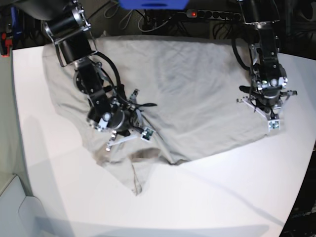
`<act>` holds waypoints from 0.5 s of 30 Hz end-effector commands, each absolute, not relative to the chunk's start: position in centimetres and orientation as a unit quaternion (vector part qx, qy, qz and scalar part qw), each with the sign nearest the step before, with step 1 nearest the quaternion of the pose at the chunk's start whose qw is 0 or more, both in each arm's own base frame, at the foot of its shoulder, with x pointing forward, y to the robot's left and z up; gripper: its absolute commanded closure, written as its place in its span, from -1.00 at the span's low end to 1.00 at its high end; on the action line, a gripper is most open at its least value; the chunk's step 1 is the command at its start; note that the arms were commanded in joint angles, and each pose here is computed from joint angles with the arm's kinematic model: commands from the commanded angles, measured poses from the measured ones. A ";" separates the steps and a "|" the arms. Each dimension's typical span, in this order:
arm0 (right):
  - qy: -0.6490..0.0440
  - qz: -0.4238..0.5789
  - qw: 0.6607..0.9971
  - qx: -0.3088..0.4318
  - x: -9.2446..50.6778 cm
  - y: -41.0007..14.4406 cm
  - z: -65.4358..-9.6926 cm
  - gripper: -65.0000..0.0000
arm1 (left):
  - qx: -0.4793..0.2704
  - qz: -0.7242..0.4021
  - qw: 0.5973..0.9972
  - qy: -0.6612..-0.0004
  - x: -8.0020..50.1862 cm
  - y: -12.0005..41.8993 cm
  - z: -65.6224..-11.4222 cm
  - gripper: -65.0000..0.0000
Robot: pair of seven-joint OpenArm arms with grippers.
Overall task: Layout the t-shirt on the table in an organized manner, then fold the t-shirt properly
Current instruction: 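Grasp the shirt hem with the right gripper and pull it outward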
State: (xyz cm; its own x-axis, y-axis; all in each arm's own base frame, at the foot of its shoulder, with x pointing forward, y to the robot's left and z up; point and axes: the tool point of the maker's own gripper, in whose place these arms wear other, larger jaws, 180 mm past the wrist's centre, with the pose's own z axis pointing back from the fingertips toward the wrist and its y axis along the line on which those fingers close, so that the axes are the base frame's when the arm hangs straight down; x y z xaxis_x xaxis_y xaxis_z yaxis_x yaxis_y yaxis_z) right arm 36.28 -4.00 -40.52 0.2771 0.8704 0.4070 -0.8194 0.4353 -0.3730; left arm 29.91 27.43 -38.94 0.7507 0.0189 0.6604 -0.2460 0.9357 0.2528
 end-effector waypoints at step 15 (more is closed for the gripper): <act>-0.331 0.520 0.787 -0.034 44.5 -2.9 -36.9 1.00 | 0.177 0.070 0.910 -0.368 30.6 28.1 -37.5 1.00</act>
State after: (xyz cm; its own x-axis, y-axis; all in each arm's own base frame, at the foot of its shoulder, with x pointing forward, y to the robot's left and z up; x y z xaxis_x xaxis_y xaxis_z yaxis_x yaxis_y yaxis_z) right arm 43.15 -2.79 -38.80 0.2665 0.8382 0.4759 -0.8113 0.4616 -0.3588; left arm 29.85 27.52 -38.87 0.7497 0.0156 0.6616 -0.2465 0.9344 0.2572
